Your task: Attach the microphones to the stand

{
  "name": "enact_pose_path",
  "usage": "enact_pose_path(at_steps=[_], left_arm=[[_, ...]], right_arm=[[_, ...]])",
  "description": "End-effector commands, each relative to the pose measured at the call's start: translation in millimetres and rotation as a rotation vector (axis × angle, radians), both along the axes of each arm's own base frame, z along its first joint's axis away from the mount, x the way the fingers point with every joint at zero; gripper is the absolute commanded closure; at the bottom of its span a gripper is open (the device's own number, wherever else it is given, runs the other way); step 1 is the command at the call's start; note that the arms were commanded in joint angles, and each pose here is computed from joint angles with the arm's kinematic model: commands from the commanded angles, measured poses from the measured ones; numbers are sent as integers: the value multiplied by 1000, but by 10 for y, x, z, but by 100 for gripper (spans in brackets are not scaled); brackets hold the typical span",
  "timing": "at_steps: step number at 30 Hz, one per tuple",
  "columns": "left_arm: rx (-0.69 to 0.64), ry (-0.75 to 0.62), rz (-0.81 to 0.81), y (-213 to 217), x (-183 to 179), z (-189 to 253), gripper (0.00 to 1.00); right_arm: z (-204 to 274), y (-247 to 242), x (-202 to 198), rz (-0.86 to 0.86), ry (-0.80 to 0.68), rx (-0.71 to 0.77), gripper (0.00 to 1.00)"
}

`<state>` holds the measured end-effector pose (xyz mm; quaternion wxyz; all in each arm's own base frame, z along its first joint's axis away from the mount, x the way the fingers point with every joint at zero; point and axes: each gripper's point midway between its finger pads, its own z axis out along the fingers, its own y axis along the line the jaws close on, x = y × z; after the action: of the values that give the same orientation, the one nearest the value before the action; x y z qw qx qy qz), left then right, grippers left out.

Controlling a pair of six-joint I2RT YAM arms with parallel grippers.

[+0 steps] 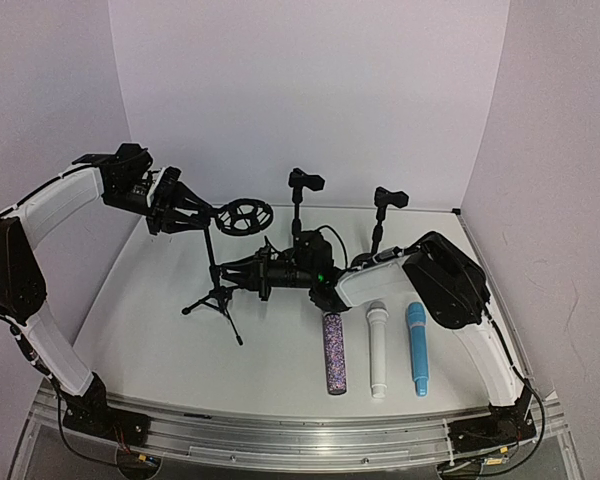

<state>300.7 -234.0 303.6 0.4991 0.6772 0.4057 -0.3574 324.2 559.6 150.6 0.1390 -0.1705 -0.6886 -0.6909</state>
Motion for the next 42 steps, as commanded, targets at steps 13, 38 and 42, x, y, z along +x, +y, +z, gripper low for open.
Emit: enact_pose_path(at_steps=[13, 38, 42], left_arm=[[-5, -26, -19, -22, -79, 11, 100], [24, 62, 1, -11, -75, -158, 99], [29, 71, 1, -7, -94, -191, 79]], right_arm=[[-86, -162, 237, -53, 290, -36, 39], [-547, -2318, -501, 259, -319, -1336, 26], [-679, -2393, -551, 311, -342, -1428, 23]])
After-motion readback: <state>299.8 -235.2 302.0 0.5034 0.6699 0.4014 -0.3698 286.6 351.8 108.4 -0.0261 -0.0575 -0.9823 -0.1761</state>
